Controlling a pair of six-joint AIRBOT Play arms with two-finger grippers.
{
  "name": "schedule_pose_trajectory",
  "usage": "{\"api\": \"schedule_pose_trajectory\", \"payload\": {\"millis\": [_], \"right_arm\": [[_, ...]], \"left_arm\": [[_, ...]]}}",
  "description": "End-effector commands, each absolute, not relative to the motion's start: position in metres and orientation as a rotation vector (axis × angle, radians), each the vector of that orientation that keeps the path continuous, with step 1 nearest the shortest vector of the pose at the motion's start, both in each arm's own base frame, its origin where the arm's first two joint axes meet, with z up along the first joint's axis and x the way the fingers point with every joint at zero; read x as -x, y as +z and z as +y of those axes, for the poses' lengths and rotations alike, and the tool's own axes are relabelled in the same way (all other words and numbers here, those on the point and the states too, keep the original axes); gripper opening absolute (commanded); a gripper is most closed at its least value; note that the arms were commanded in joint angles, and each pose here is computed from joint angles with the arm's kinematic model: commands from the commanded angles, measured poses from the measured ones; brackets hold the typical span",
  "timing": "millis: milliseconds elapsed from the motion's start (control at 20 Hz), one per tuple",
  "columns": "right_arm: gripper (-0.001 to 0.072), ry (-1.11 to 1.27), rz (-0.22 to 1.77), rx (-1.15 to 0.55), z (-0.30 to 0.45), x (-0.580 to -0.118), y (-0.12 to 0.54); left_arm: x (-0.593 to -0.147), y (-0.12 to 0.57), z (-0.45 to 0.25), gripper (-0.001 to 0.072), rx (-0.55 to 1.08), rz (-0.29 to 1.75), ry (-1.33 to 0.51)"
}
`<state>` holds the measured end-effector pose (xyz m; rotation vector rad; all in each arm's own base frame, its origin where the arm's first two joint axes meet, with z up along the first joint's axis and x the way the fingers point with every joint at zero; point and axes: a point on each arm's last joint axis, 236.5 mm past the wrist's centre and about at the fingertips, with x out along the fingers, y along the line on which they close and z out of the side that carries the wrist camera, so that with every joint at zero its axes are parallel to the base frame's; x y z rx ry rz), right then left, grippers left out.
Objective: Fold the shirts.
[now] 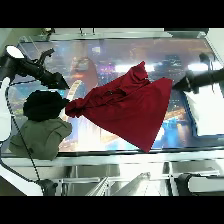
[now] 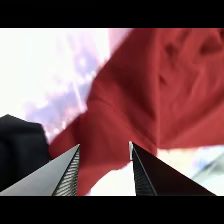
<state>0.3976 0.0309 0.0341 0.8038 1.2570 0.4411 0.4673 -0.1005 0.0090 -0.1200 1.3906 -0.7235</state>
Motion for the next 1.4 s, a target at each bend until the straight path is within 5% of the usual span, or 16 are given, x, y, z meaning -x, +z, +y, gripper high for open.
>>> {"api": "schedule_pose_trajectory", "payload": {"millis": [0, 50, 100, 150, 500, 1350], "right_arm": [[0.0023, 0.290, 1.219, -0.876, 0.059, -0.307, -0.012], [0.0103, 0.264, 1.222, -0.911, 0.068, -0.285, -0.026], [0.0377, 0.246, 1.235, -0.949, 0.078, -0.264, -0.040], [0.0538, 0.242, 1.255, -0.990, 0.087, -0.248, -0.050], [0.0540, 0.243, 1.389, -1.026, 0.134, -0.194, -0.090], [0.0497, 0.150, 1.481, -0.983, 0.147, -0.185, -0.124]], "left_arm": [[-0.456, 0.021, -0.118, 0.0334, -0.028, 1.361, -0.826], [-0.460, 0.022, -0.119, 0.0334, -0.049, 1.342, -0.814], [-0.462, 0.022, -0.120, 0.0334, -0.052, 1.331, -0.812], [-0.463, 0.022, -0.120, 0.0334, -0.052, 1.331, -0.811], [-0.459, 0.022, -0.120, 0.0335, -0.050, 1.345, -0.819], [-0.454, 0.021, -0.119, 0.0335, -0.051, 1.367, -0.830]]}}
